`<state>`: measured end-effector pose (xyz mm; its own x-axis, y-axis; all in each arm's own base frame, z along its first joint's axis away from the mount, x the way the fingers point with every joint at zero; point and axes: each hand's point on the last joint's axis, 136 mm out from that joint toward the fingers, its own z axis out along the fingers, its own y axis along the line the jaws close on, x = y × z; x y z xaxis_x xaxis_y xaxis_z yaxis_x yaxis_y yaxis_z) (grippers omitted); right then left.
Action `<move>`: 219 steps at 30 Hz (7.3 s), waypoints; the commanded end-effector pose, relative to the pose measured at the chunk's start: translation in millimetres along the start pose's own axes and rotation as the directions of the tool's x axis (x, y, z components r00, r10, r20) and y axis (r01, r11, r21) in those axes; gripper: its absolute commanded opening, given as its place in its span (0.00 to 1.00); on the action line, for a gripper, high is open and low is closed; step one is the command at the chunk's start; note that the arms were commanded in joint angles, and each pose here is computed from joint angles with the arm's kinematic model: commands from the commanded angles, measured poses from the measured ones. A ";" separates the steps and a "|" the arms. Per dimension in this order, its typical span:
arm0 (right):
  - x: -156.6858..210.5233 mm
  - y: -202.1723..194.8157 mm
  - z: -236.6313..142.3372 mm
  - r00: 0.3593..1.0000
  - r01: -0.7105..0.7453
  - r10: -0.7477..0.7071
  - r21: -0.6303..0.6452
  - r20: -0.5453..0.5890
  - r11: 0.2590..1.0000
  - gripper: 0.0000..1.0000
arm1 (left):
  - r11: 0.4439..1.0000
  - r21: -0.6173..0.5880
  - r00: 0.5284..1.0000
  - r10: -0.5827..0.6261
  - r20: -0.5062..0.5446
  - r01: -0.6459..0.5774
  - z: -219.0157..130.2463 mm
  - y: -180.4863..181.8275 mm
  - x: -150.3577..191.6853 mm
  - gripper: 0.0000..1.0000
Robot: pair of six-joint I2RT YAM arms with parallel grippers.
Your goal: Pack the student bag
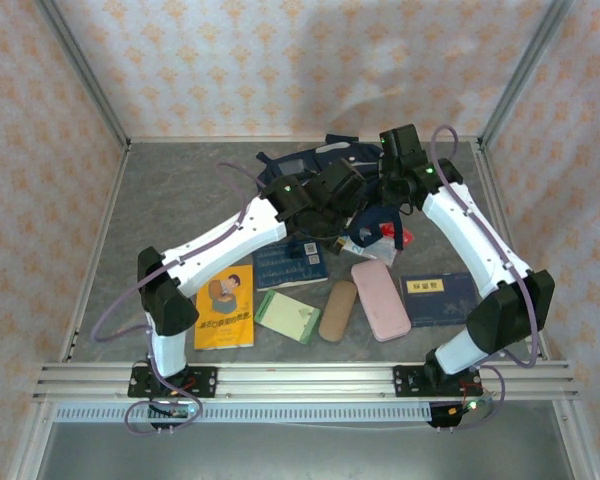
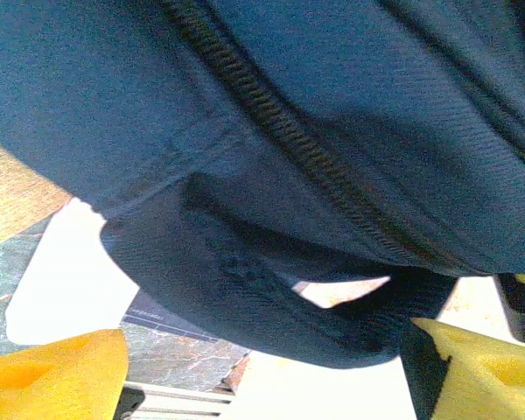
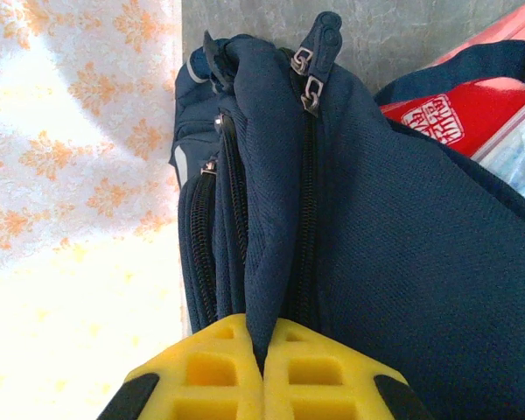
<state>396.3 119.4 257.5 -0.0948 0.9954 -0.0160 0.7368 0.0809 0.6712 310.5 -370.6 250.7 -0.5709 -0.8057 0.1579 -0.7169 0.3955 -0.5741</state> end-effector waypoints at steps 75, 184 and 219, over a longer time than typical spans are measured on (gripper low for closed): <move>23.8 16.7 137.1 0.832 0.237 -0.405 -0.418 -0.379 0.877 0.00 | 0.775 0.035 0.775 0.630 0.046 -0.632 -83.3 0.3 -208.2 0.00; 22.7 -15.2 -11.6 0.985 0.166 -0.169 -0.079 -0.038 0.983 0.00 | 0.291 -0.460 0.360 0.931 -0.067 -0.839 -28.5 124.3 -95.1 0.00; 12.8 -17.3 18.9 0.976 0.179 -0.186 -0.066 -0.116 0.982 0.00 | 0.322 -0.171 0.334 0.941 -0.047 -0.931 -22.4 131.8 -52.2 0.47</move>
<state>384.0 126.2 204.9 -0.3172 0.9459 -0.0685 0.7063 0.2838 0.6485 228.7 -244.2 176.5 -0.9114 0.0819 -0.4034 0.1828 0.9586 -0.2184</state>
